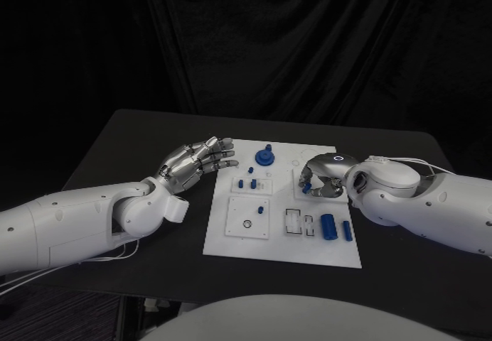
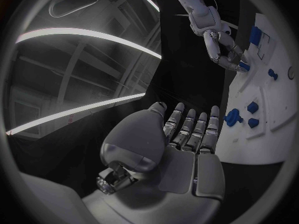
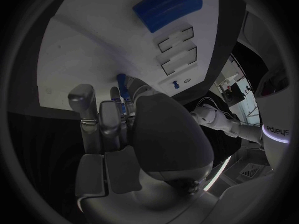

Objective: Assemble the parts on the task board

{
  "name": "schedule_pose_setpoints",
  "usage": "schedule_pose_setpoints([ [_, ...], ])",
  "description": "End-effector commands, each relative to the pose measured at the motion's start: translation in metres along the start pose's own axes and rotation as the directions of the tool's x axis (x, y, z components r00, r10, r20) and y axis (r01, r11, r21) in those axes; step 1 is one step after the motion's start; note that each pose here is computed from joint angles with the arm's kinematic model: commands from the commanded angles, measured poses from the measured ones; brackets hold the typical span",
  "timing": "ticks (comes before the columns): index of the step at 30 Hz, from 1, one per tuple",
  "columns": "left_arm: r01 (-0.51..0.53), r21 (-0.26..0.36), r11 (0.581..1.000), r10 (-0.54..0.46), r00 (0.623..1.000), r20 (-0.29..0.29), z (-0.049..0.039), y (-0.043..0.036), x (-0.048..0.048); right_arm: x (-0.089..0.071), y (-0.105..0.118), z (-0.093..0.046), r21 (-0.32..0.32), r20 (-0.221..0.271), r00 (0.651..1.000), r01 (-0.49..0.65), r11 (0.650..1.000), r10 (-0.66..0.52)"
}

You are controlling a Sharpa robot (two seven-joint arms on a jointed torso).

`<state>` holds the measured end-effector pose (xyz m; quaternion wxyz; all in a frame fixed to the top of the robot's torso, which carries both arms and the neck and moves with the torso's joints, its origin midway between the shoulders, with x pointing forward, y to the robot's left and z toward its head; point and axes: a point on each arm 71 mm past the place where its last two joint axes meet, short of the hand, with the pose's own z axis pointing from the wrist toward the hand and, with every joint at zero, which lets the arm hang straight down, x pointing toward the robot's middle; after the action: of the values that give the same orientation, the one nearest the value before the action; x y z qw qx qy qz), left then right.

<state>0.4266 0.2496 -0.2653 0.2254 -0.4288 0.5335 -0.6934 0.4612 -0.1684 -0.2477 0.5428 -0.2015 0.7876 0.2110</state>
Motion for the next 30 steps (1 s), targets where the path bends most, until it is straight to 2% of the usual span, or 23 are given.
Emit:
schedule_pose_setpoints([
  [1,0.012,0.004,1.000,-0.012,1.000,-0.014,0.0000,0.0009,0.0016,-0.0001,-0.0014,0.0000,0.018,0.015,0.999,0.028,0.999,-0.028],
  [22,0.012,-0.005,1.000,-0.012,1.000,-0.014,-0.0001,0.0017,0.0012,-0.0031,0.0009,0.0009,-0.012,0.071,0.996,0.061,0.998,-0.060],
  [30,0.013,-0.009,1.000,-0.013,1.000,-0.014,-0.0005,0.0022,0.0009,-0.0076,0.0059,-0.0040,-0.041,0.129,0.991,0.049,0.998,-0.044],
])
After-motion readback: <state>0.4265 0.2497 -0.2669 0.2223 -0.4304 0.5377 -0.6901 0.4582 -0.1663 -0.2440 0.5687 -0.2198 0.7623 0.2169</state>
